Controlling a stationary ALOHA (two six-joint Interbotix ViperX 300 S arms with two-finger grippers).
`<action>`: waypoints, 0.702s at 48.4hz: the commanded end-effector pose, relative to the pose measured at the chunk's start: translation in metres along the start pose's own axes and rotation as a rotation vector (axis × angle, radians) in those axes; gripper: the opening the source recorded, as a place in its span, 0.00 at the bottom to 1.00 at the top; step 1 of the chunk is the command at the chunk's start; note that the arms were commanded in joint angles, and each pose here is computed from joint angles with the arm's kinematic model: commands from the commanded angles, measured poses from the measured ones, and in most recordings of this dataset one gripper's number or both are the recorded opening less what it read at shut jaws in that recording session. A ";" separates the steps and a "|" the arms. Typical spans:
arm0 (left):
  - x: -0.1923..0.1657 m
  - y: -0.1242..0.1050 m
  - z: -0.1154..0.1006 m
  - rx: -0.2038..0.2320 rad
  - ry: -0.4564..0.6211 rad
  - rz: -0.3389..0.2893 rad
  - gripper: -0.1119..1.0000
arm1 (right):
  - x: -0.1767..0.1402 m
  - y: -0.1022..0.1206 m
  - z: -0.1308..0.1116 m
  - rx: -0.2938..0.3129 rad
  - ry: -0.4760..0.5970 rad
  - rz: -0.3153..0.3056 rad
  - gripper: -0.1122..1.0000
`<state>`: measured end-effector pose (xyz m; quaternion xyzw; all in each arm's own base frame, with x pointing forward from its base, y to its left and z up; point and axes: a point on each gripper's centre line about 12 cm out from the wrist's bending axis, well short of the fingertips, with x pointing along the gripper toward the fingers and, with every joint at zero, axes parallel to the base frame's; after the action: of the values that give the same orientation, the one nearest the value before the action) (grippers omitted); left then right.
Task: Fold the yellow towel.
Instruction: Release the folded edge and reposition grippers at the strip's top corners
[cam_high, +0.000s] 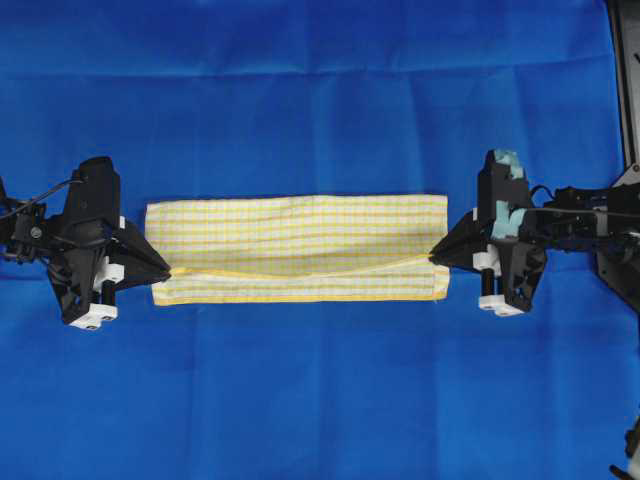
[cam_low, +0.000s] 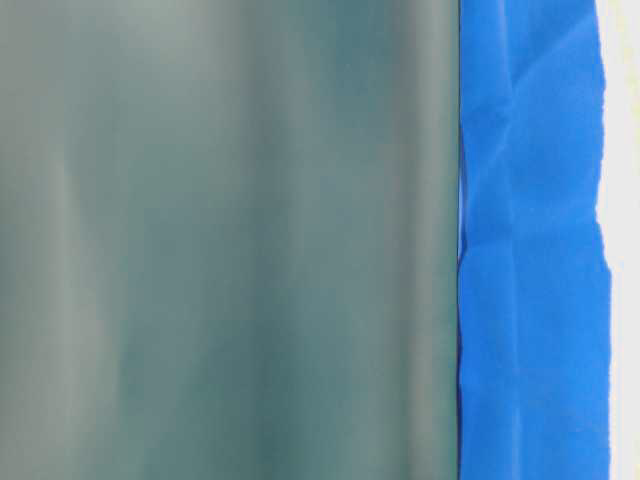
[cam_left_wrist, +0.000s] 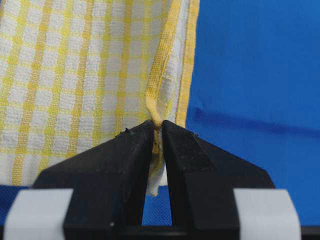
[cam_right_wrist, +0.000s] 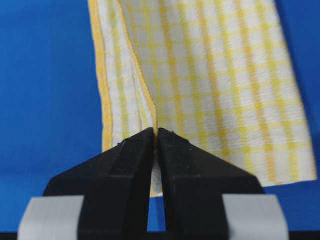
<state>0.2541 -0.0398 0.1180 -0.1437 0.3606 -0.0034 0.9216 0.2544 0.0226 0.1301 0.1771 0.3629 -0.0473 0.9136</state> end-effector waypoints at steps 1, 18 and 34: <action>0.001 -0.004 0.007 0.007 -0.021 -0.013 0.16 | 0.001 0.005 0.007 -0.005 -0.019 0.012 0.13; 0.002 -0.004 0.006 0.009 -0.002 -0.005 0.16 | 0.001 0.014 0.004 -0.025 -0.010 0.038 0.14; -0.006 -0.002 0.013 0.013 -0.021 -0.001 0.80 | -0.006 0.020 0.013 -0.057 -0.039 0.062 0.85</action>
<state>0.2533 -0.0391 0.1192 -0.1374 0.3717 -0.0027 0.9181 0.2582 0.0358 0.1356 0.1646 0.3618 -0.0204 0.9174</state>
